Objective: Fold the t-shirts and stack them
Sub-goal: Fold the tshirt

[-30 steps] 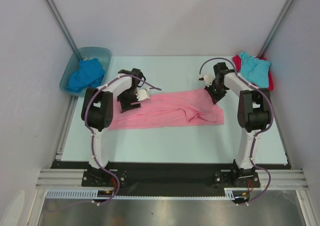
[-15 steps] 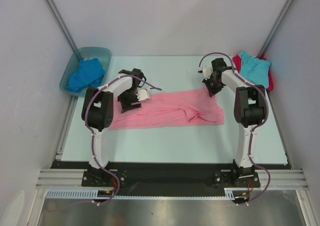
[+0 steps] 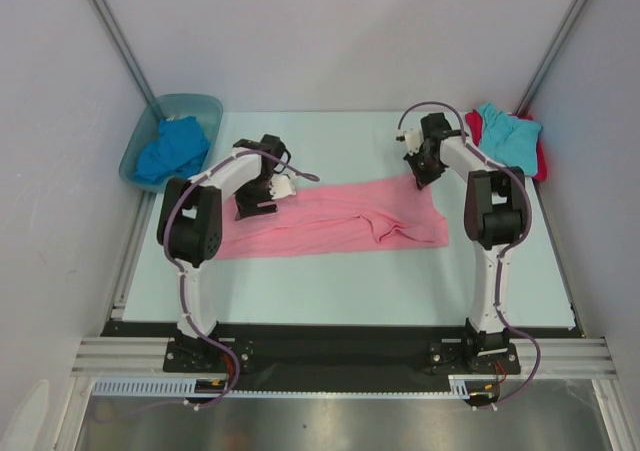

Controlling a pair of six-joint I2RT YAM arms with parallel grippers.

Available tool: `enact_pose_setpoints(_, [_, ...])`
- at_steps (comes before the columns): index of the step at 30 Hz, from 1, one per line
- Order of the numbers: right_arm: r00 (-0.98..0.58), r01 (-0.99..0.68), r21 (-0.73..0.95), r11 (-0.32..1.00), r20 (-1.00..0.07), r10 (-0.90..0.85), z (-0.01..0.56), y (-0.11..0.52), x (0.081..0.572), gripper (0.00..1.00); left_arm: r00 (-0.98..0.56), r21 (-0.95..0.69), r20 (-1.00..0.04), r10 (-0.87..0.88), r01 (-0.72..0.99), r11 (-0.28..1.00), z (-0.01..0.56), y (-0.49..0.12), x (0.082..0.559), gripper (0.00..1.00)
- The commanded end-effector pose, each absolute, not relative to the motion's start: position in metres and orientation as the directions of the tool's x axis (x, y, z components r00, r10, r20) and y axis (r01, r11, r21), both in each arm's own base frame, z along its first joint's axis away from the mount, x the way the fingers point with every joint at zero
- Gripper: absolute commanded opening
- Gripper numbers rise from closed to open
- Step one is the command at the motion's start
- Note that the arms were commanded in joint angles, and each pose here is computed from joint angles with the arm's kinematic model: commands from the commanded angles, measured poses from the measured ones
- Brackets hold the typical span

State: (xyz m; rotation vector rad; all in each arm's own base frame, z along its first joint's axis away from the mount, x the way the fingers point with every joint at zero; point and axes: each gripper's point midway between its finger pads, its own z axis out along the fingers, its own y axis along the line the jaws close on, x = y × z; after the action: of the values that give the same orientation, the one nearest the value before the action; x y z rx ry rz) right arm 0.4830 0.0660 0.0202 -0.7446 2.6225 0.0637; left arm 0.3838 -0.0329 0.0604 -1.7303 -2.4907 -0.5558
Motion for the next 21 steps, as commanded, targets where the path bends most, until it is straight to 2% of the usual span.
enact_pose_setpoints(1, [-0.812,-0.453,-0.150,0.879,-0.337,-0.476,-0.031,0.025,0.500,0.00,-0.390,0.390,0.216,0.895,0.875,0.287,0.099,-0.028,0.397,0.80])
enact_pose_setpoints(8, [-0.812,-0.415,-0.234,0.879,-0.339,-0.474,-0.028,-0.009,0.527,0.00,-0.415,0.438,0.170,0.894,0.845,0.309,0.115,-0.028,0.397,0.81])
enact_pose_setpoints(13, [-0.812,-0.380,-0.284,0.881,-0.353,-0.464,-0.021,-0.031,0.548,0.00,-0.418,0.458,0.174,0.891,0.836,0.303,0.119,-0.025,0.395,0.81])
enact_pose_setpoints(21, [-0.830,-0.340,-0.303,0.890,-0.349,-0.436,-0.022,-0.058,0.555,0.00,-0.426,0.462,0.163,0.890,0.830,0.313,0.120,-0.024,0.388,0.81])
